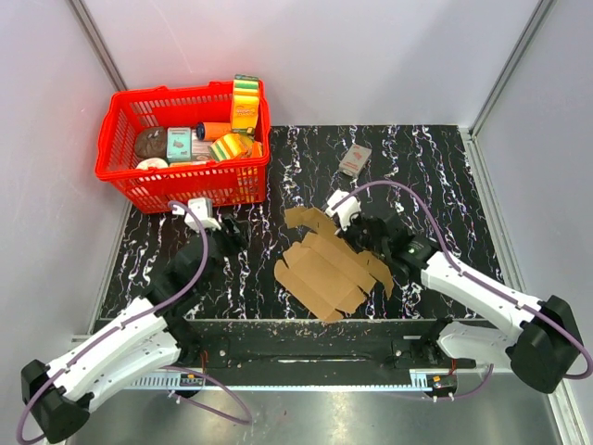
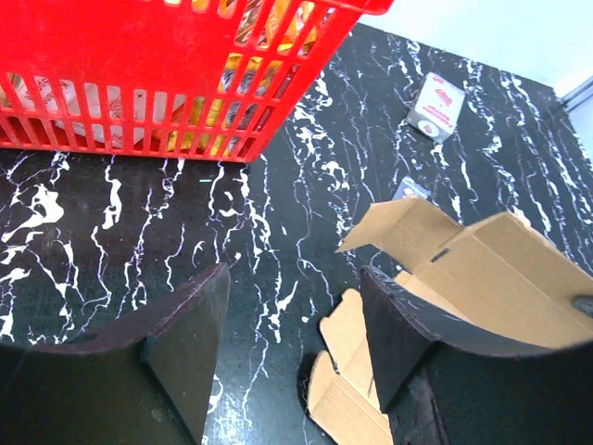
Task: Fold the paper box
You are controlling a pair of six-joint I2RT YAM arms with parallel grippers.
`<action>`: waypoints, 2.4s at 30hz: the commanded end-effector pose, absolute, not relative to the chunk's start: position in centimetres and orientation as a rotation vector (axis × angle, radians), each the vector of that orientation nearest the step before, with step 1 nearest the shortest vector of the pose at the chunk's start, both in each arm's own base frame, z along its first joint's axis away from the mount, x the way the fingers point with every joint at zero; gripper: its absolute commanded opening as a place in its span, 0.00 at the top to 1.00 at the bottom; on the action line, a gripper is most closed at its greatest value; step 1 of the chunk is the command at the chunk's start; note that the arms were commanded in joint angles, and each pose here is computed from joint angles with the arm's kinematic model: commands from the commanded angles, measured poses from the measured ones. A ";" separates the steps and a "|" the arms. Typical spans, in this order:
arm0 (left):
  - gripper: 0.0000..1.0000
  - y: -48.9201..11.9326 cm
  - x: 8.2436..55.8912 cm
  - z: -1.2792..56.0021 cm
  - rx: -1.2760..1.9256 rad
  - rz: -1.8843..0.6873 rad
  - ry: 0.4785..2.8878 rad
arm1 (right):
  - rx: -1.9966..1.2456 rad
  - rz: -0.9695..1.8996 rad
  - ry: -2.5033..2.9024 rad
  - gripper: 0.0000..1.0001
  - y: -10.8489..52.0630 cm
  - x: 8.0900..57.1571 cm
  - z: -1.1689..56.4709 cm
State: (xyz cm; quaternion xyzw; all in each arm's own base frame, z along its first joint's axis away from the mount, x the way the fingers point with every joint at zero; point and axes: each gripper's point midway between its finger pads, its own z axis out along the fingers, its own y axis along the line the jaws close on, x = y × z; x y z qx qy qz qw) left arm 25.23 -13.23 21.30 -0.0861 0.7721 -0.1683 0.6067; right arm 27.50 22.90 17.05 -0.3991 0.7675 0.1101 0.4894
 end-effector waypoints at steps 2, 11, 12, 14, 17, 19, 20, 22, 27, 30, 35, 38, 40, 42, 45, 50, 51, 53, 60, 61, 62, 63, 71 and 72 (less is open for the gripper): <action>0.37 -14.1 27.0 21.5 -0.152 -0.477 1.761 | -1.093 0.246 1.592 1.00 24.0 27.7 20.7; 0.37 -14.2 28.2 19.9 -0.127 -0.512 1.735 | -1.193 0.223 1.296 1.00 25.0 26.8 21.7; 0.37 -14.4 28.3 19.3 -0.114 -0.518 1.745 | -1.206 0.212 1.295 1.00 25.0 27.0 21.3; 0.37 -14.4 28.9 19.6 -0.118 -0.542 1.714 | -1.210 0.196 1.288 1.00 25.0 27.2 21.2; 0.37 -14.5 29.7 19.6 -0.109 -0.591 1.686 | -1.214 0.202 1.262 1.00 25.3 27.1 21.0; 0.37 -14.8 30.2 19.8 -0.082 -0.645 1.654 | -1.241 0.196 1.251 1.00 25.4 27.0 20.7; 0.36 -15.0 30.5 19.3 -0.069 -0.660 1.661 | -1.258 0.192 1.251 1.00 25.4 27.0 20.4; 0.36 -15.3 30.8 19.4 -0.040 -0.702 1.642 | -1.304 0.176 1.246 1.00 25.4 26.9 19.8; 0.33 -16.3 31.7 18.9 0.058 -0.773 1.637 | -1.356 0.214 1.228 1.00 25.5 25.8 19.3; 0.28 -17.4 31.6 18.5 0.158 -0.821 1.631 | -1.392 0.259 1.223 1.00 25.8 24.9 19.0; 0.24 -18.4 31.2 16.7 0.277 -0.864 1.639 | -1.431 0.269 1.247 1.00 25.5 24.3 18.5; 0.22 -18.1 31.4 15.4 0.290 -0.849 1.654 | -1.432 0.267 1.243 1.00 25.2 24.0 18.9; 0.22 -17.7 31.6 15.0 0.290 -0.839 1.658 | -1.434 0.270 1.238 1.00 25.1 23.8 19.2; 0.22 -17.7 31.6 14.1 0.298 -0.846 1.669 | -1.432 0.280 1.235 1.00 25.1 23.6 19.5; 0.22 -17.9 31.6 13.3 0.319 -0.873 1.678 | -1.434 0.298 1.221 1.00 25.4 23.3 19.8; 0.26 -19.0 32.1 11.7 0.343 -0.942 1.732 | -1.470 0.295 1.239 1.00 25.3 23.2 19.1; 0.26 -19.2 32.4 12.2 0.352 -0.949 1.703 | -1.477 0.288 1.235 1.00 25.3 23.3 19.2; 0.26 -19.6 32.7 12.1 0.356 -0.978 1.687 | -1.483 0.292 1.227 1.00 25.4 23.3 19.3; 0.27 -20.4 33.4 11.6 0.406 -1.007 1.718 | -1.496 0.342 1.220 1.00 26.0 22.8 19.4; 0.28 -20.5 33.4 12.0 0.417 -1.007 1.705 | -1.498 0.345 1.222 1.00 26.0 22.8 19.3; 0.27 -20.6 33.2 12.0 0.427 -1.015 1.701 | -1.502 0.346 1.228 1.00 26.1 22.9 19.1; 0.28 -20.6 33.2 12.2 0.433 -1.020 1.695 | -1.505 0.346 1.227 1.00 26.2 22.9 19.0; 0.29 -21.6 32.5 11.6 0.468 -1.104 1.674 | -1.468 0.341 1.200 1.00 27.0 24.0 18.2; 0.29 -21.8 32.5 11.7 0.471 -1.119 1.669 | -1.465 0.332 1.197 1.00 27.0 24.1 18.2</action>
